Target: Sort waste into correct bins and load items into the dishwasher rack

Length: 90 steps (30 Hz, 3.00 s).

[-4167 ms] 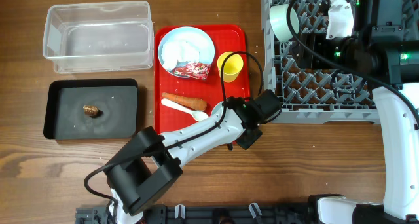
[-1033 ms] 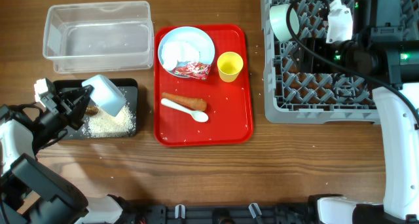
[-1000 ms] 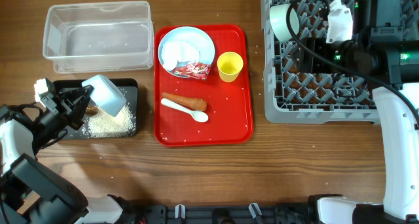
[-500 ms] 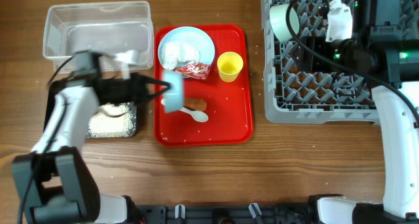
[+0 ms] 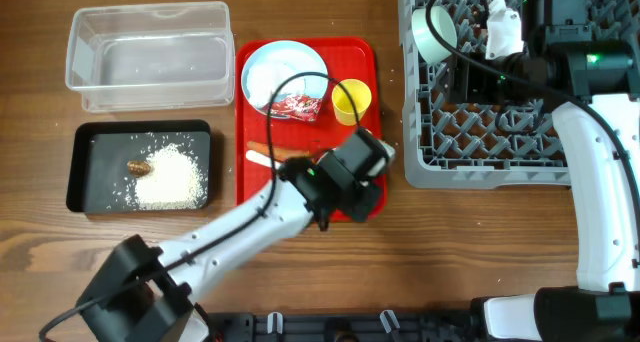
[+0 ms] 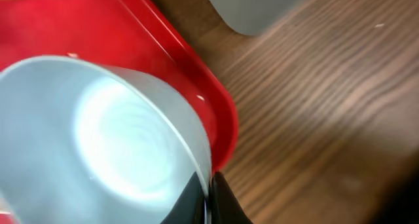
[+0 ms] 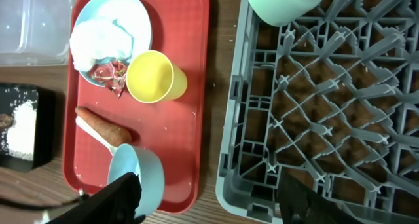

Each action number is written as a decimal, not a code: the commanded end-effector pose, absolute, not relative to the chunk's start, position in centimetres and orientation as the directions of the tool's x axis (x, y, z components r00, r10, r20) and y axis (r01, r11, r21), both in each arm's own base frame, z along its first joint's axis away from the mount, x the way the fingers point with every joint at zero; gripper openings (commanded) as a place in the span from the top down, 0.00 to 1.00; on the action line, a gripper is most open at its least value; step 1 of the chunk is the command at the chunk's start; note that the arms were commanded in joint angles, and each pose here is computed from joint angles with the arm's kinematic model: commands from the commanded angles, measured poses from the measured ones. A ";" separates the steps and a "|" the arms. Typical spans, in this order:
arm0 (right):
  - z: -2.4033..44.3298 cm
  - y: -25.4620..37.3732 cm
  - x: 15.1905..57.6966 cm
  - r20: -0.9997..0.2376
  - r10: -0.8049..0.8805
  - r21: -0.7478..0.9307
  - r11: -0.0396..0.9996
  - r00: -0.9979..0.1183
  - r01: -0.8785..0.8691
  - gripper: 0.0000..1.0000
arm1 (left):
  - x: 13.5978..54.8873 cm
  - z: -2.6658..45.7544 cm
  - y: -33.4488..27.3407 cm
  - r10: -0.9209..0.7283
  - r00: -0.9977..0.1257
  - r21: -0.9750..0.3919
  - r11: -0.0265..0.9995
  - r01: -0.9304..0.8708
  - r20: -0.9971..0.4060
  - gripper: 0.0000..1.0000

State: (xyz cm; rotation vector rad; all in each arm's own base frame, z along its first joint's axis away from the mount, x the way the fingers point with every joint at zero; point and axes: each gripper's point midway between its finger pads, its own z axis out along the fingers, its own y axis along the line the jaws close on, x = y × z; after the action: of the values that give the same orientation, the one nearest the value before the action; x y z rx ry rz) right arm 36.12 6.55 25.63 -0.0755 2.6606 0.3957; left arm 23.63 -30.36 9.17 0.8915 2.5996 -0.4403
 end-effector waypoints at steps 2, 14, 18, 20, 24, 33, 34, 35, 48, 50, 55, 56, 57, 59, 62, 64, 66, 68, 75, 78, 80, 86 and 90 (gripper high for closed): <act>25.2 6.3 36.3 -0.432 0.003 0.253 0.960 -0.902 -0.118 0.29 | 25.6 8.4 -29.5 0.527 -0.713 0.000 0.804 0.595 -0.463 0.96; 25.4 7.2 36.2 -0.431 0.001 0.296 0.945 -0.902 -0.140 0.21 | 28.0 14.1 -28.8 0.283 -0.760 -0.138 0.889 0.437 -0.585 0.25; 24.9 9.2 36.0 -0.417 -0.045 0.309 0.932 -0.908 -0.189 0.21 | 30.7 20.3 -21.7 -0.116 -0.772 -0.306 0.946 0.106 -0.625 0.19; 23.8 11.1 36.0 -0.394 -0.089 0.312 0.923 -0.915 -0.224 0.22 | 31.5 21.8 -17.5 -0.251 -0.748 -0.348 0.937 -0.029 -0.615 0.18; 18.9 15.3 34.9 -0.287 -0.201 0.320 0.901 -0.937 -0.292 0.26 | 32.5 21.4 -11.4 -0.365 -0.721 -0.324 0.924 -0.203 -0.589 0.15; 8.3 17.5 32.3 -0.136 -0.232 0.331 0.906 -0.963 -0.265 0.41 | 33.8 18.5 -8.5 -0.435 -0.730 -0.284 0.900 -0.331 -0.528 0.08; 7.6 17.5 32.1 -0.138 -0.232 0.331 0.905 -0.963 -0.266 0.43 | 33.8 18.2 -8.5 -0.433 -0.734 -0.278 0.901 -0.333 -0.523 0.09; 6.8 17.4 32.1 -0.139 -0.216 0.334 0.908 -0.966 -0.251 0.44 | 33.9 18.0 -8.5 -0.431 -0.738 -0.274 0.902 -0.335 -0.519 0.09; 2.5 17.2 30.6 -0.148 -0.212 0.352 0.902 -0.966 -0.252 0.76 | 34.0 17.4 -8.6 -0.429 -0.746 -0.264 0.903 -0.339 -0.510 0.09; 2.7 17.6 30.4 -0.144 -0.214 0.377 0.891 -0.966 -0.253 0.76 | 34.0 17.4 -8.6 -0.428 -0.746 -0.264 0.903 -0.339 -0.509 0.09; 2.7 18.0 30.0 -0.135 -0.222 0.387 0.885 -0.966 -0.258 0.76 | 33.9 17.4 -8.6 -0.428 -0.747 -0.262 0.903 -0.339 -0.508 0.09; 2.8 18.3 29.9 -0.136 -0.230 0.390 0.882 -0.964 -0.265 0.76 | 33.9 17.4 -8.6 -0.428 -0.747 -0.262 0.903 -0.339 -0.508 0.09; 2.8 18.6 29.7 -0.137 -0.240 0.390 0.879 -0.961 -0.275 0.76 | 34.0 17.4 -8.6 -0.428 -0.747 -0.262 0.903 -0.340 -0.508 0.09; 2.7 19.2 29.5 -0.143 -0.261 0.382 0.875 -0.955 -0.297 0.76 | 34.0 17.3 -8.6 -0.428 -0.748 -0.261 0.904 -0.340 -0.507 0.09; 2.1 18.1 30.1 -0.146 -0.221 0.289 0.923 -0.964 -0.255 0.76 | 34.0 17.1 -8.6 -0.427 -0.751 -0.258 0.904 -0.341 -0.504 0.09; 2.0 17.6 30.3 -0.147 -0.205 0.261 0.936 -0.968 -0.238 0.78 | 34.0 17.0 -8.6 -0.426 -0.752 -0.256 0.904 -0.342 -0.502 0.09; 2.0 17.5 30.4 -0.148 -0.199 0.255 0.939 -0.969 -0.231 0.84 | 34.0 17.0 -8.6 -0.426 -0.752 -0.256 0.904 -0.341 -0.503 0.08; 2.0 17.5 30.4 -0.148 -0.199 0.255 0.939 -0.969 -0.232 0.96 | 34.0 17.0 -8.6 -0.426 -0.752 -0.256 0.904 -0.342 -0.503 0.05; 4.6 17.9 31.2 -0.206 -0.196 0.268 0.931 -0.959 -0.248 0.96 | 34.0 17.0 -8.6 -0.426 -0.752 -0.256 0.905 -0.341 -0.503 0.00; 11.5 17.2 33.0 -0.369 -0.175 0.216 0.939 -0.913 -0.267 0.96 | 34.0 17.0 -8.6 -0.426 -0.752 -0.256 0.905 -0.341 -0.503 0.00; 16.5 15.5 33.9 -0.494 -0.147 0.140 0.959 -0.857 -0.246 0.96 | 34.0 17.0 -8.6 -0.426 -0.752 -0.256 0.905 -0.341 -0.503 0.00; 29.0 4.3 33.4 -0.810 0.015 -0.141 0.966 -0.587 0.219 0.96 | 34.0 17.0 -8.6 -0.426 -0.752 -0.256 0.905 -0.341 -0.503 0.00; 33.0 -1.0 32.4 -0.906 0.048 -0.199 0.827 -0.420 0.525 0.96 | 34.0 17.0 -8.6 -0.426 -0.752 -0.256 0.905 -0.341 -0.503 0.00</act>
State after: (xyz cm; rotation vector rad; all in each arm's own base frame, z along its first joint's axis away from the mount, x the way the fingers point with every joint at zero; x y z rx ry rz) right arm 32.91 3.94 29.77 0.1817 2.1578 -0.2702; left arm 33.76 -8.86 16.93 -0.5325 2.5027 -0.2034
